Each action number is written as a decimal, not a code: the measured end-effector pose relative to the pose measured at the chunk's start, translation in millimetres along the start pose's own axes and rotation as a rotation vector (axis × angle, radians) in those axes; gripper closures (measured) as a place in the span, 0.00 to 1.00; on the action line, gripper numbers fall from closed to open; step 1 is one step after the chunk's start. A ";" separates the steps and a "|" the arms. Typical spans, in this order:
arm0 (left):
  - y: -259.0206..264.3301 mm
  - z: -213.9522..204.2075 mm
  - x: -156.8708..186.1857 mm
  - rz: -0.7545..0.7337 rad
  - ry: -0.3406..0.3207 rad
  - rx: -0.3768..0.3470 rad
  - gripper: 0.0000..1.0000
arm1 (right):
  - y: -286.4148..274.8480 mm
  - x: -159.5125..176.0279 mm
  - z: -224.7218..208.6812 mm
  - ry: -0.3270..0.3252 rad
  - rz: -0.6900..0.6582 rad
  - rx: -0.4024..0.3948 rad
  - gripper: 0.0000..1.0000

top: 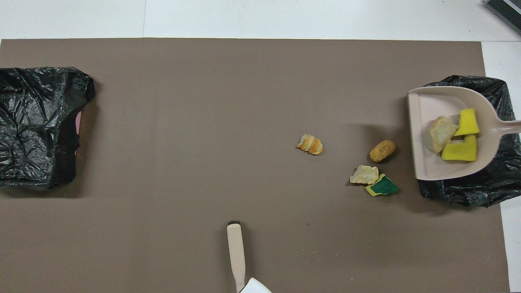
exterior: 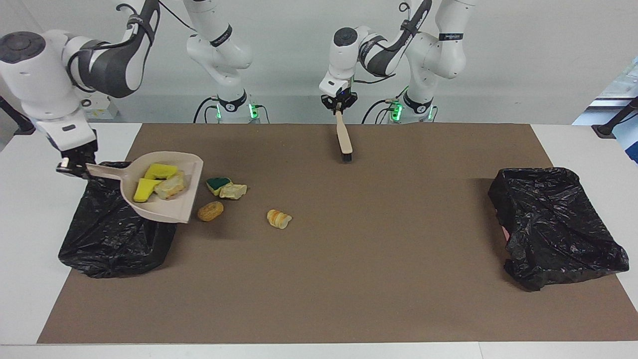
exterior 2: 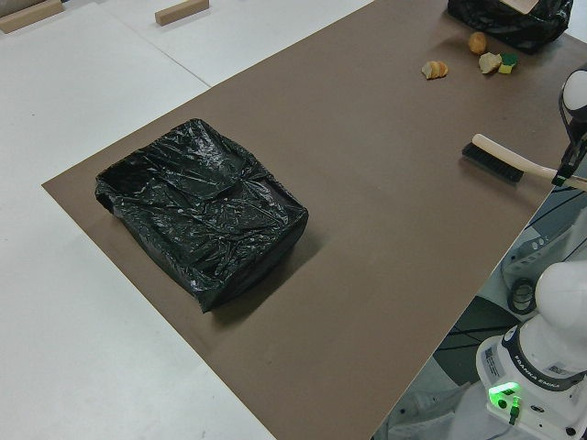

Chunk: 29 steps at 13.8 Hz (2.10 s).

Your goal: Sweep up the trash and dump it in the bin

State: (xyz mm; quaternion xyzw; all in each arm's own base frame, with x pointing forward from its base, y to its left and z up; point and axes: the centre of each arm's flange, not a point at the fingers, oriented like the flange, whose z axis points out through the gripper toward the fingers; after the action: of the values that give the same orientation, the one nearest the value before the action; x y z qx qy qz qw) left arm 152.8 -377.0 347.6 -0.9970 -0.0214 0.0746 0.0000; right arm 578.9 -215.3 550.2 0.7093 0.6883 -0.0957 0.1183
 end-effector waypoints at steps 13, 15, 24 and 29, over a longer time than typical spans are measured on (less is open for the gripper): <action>-3.7 5.7 15.9 0.043 -0.031 -0.001 0.73 | 15.8 -33.8 -14.3 -0.583 -0.009 -0.044 0.68; -7.8 -3.2 38.5 0.049 -0.060 0.012 0.74 | 13.4 -35.1 -14.3 -0.592 -0.008 -0.025 0.68; -64.7 -124.5 178.8 0.190 0.016 0.017 0.00 | 15.9 -20.9 -41.9 -0.698 -0.146 -0.030 0.68; -143.9 -228.9 253.8 0.238 0.137 0.012 0.00 | 15.2 -12.7 -52.5 -0.696 -0.154 -0.048 0.68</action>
State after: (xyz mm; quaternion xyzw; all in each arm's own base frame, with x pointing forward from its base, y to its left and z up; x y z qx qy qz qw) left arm 431.5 -221.7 536.6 -0.9952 0.0973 0.0058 -0.0016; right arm 592.1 -212.1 604.6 0.5775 0.6603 -0.3239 0.3546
